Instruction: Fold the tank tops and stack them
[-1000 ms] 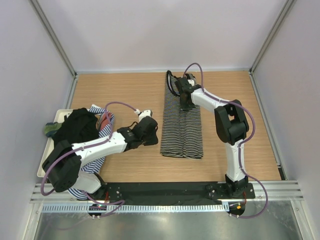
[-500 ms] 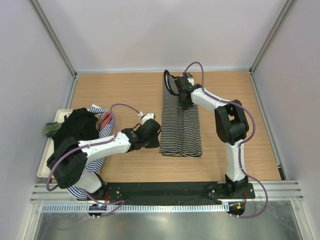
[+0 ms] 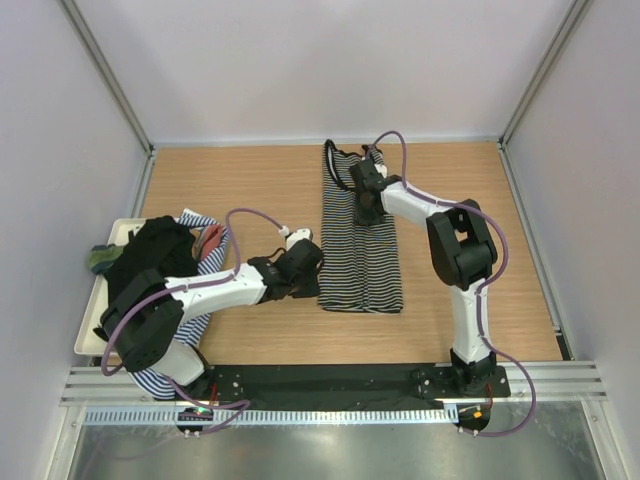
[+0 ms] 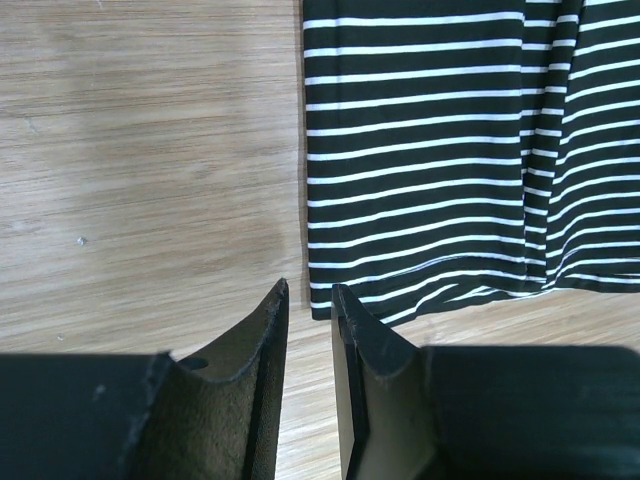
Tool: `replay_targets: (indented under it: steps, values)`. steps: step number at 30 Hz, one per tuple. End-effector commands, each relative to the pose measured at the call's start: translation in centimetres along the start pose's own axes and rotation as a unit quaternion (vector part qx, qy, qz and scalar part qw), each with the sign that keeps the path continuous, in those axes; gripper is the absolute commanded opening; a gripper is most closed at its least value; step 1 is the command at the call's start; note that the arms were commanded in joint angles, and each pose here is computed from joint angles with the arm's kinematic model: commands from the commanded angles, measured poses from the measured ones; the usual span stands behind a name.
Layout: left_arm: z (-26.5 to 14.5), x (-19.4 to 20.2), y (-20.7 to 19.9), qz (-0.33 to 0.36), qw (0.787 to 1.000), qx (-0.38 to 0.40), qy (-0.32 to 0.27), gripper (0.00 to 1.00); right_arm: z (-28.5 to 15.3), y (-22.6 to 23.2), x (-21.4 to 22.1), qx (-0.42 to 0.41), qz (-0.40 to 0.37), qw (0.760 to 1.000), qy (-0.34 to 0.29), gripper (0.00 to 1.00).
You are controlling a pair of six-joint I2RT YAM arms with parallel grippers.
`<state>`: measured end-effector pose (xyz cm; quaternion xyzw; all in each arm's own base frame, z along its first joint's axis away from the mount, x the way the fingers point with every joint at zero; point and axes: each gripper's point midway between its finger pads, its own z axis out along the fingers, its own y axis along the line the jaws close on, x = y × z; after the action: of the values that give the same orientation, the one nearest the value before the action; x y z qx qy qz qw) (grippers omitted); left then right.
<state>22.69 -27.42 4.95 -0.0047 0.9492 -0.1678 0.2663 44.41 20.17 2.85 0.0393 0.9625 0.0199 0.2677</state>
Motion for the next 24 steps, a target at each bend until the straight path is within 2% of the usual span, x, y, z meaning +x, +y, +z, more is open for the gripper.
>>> replay_targets:
  steps: [1,6,10,11,15,17,19,22,23,24]
  values:
    - [-0.2,-0.8,-1.3,-0.003,1.0,0.02,-0.013,0.25,-1.0,0.9,-0.7,-0.021,0.003,1.0,-0.019,0.37]
    - [-0.9,-1.9,-1.6,0.002,0.999,0.018,-0.027,0.25,-5.1,2.0,-3.0,-0.069,0.008,0.996,-0.062,0.43]
    - [-1.7,-2.7,-1.7,0.008,0.999,0.015,-0.038,0.26,-7.2,2.5,-3.9,-0.091,0.005,0.993,-0.077,0.44]
    - [-1.8,-2.8,-1.6,0.008,0.999,0.013,-0.039,0.26,-7.4,2.4,-4.0,-0.094,0.006,0.992,-0.079,0.43]
    - [-2.1,-3.0,-1.5,0.009,0.999,0.012,-0.043,0.26,-7.8,2.7,-3.3,-0.109,0.004,0.992,-0.07,0.24]
    - [-2.2,-3.0,-1.6,0.011,0.999,0.013,-0.042,0.26,-8.5,2.5,-2.6,-0.115,0.001,0.991,-0.067,0.22]
    - [-2.3,-2.9,-1.6,0.013,0.999,0.014,-0.04,0.27,-9.1,1.6,-2.1,-0.107,-0.001,0.992,-0.07,0.25]
    - [-2.4,-2.7,-1.5,0.011,0.999,0.016,-0.038,0.32,-10.8,-0.3,-0.1,-0.094,-0.001,0.993,-0.068,0.34]
    - [-2.5,-2.7,-1.6,0.009,0.999,0.019,-0.038,0.33,-10.5,-1.5,2.1,-0.081,-0.003,0.996,-0.049,0.37]
    - [-2.5,-2.6,-1.6,0.008,0.999,0.02,-0.037,0.36,-11.9,-2.2,2.3,-0.082,0.002,0.995,-0.06,0.39]
